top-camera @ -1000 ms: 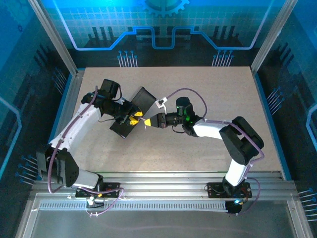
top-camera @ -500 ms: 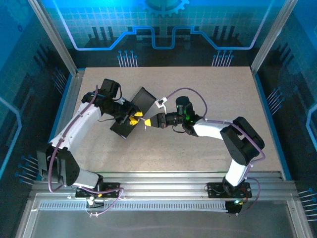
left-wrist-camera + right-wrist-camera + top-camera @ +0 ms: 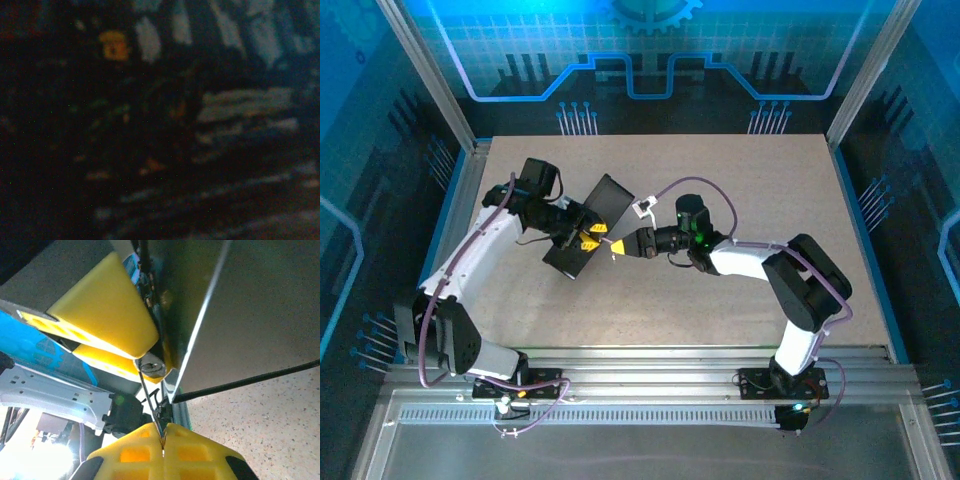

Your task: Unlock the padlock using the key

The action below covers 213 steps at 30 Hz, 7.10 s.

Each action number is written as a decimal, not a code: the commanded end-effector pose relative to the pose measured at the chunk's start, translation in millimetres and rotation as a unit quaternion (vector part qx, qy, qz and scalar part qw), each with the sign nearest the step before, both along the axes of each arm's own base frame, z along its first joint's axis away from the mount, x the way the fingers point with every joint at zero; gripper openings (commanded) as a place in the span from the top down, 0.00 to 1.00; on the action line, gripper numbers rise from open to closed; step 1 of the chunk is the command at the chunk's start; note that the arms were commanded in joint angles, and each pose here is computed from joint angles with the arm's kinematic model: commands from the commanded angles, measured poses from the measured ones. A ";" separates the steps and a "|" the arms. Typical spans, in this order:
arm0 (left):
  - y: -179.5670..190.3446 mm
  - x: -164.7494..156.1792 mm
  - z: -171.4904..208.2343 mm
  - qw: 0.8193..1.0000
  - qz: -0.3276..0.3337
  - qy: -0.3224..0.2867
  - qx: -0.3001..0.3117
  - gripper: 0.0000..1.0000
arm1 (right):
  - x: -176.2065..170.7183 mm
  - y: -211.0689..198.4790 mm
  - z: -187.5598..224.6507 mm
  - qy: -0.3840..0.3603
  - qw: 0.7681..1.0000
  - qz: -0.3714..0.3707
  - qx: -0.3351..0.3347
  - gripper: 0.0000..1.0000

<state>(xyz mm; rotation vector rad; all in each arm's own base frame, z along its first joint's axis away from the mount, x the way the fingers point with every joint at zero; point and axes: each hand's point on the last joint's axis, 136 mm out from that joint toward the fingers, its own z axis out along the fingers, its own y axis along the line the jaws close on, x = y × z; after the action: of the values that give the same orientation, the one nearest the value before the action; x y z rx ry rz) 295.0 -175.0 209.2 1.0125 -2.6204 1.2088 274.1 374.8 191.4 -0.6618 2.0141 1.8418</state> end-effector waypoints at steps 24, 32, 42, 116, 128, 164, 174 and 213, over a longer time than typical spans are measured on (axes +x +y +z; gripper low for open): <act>-3.1 9.2 20.2 0.999 -0.014 -0.044 -0.028 1.00 | 7.6 -1.0 -2.9 -0.014 1.000 0.007 0.003 1.00; -2.9 8.9 21.1 0.998 -0.015 -0.045 -0.029 1.00 | 6.6 6.0 2.5 -0.017 1.000 0.013 0.007 1.00; -2.5 8.8 22.8 0.998 -0.015 -0.048 -0.029 1.00 | 11.5 7.4 -6.9 -0.002 1.000 0.010 -0.002 1.00; 3.5 6.9 26.1 0.998 -0.007 -0.052 -0.028 1.00 | 12.9 11.3 -5.8 -0.011 1.000 0.009 -0.005 1.00; 3.3 6.6 23.5 0.998 -0.007 -0.050 -0.028 1.00 | 12.3 12.7 5.4 -0.027 1.000 0.010 0.008 1.00; 1.0 -3.7 24.7 0.998 -0.044 -0.049 -0.011 1.00 | 15.9 24.7 14.4 -0.034 0.999 0.013 -0.011 1.00; -2.5 -5.6 21.4 0.998 -0.054 -0.040 -0.008 1.00 | 4.3 35.8 32.3 -0.063 0.998 0.023 -0.009 1.00; 17.8 -3.2 16.2 0.999 -0.027 -0.027 -0.021 1.00 | -4.9 -0.7 3.8 -0.020 0.999 0.018 -0.039 1.00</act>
<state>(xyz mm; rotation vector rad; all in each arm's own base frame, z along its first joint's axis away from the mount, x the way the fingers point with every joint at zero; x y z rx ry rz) 287.8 -156.0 210.9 0.9469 -2.6318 1.1788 267.7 377.9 192.8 -0.7359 2.0916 1.7898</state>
